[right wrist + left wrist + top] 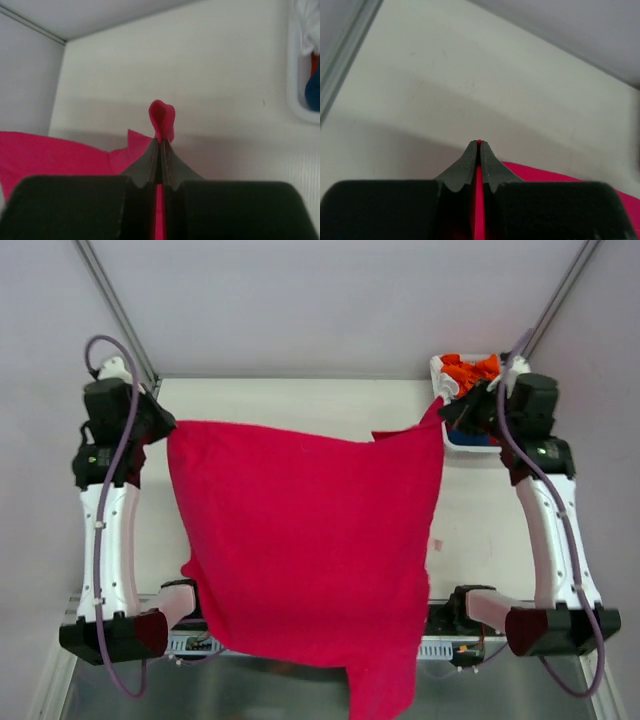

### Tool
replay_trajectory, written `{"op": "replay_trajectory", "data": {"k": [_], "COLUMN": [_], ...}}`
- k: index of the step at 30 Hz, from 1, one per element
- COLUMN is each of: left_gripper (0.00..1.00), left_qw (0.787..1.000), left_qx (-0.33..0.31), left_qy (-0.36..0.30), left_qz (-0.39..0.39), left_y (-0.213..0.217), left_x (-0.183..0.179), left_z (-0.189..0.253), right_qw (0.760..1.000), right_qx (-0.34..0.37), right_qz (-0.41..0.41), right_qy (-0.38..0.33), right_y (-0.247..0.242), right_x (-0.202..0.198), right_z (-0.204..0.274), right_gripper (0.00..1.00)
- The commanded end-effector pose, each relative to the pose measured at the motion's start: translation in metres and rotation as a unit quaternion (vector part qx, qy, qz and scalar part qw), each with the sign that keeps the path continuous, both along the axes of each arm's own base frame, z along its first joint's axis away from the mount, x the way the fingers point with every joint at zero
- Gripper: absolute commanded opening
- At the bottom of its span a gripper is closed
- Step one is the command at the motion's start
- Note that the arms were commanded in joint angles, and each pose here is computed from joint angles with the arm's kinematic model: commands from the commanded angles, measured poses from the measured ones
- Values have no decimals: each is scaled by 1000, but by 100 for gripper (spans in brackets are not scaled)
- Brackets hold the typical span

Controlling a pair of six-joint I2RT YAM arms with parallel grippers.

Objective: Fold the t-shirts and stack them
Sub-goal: Flatten the tshirt out

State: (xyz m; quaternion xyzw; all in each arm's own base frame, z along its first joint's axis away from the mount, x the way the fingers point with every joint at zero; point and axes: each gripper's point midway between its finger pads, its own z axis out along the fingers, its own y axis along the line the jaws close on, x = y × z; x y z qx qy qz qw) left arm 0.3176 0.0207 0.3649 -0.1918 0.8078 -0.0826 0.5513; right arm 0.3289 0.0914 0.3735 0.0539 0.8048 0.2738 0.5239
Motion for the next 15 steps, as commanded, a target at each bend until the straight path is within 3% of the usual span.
{"op": "replay_trajectory", "data": {"k": [1,6,7,15], "left_gripper": [0,0,0,0], "left_qw": [998,998,998,999], "left_qx": [-16,-43,-56,-51], "left_qy": [-55,-45,-17,-16], "left_qz": [1,14,23,2], "left_y": [2,7,9,17], "left_x": [32,72,79,167], "left_z": [-32,-118,-150,-182], "right_qw": [999,999,999,997], "right_qx": [14,-31,-36,-16], "right_qz": [9,-1,-2,14], "right_qy": [-38,11,34,74], "right_y": [11,23,27,59], "right_x": [35,104,128,245], "right_z": [-13,-93,-119,-194], "right_gripper": [1,1,1,0]}}
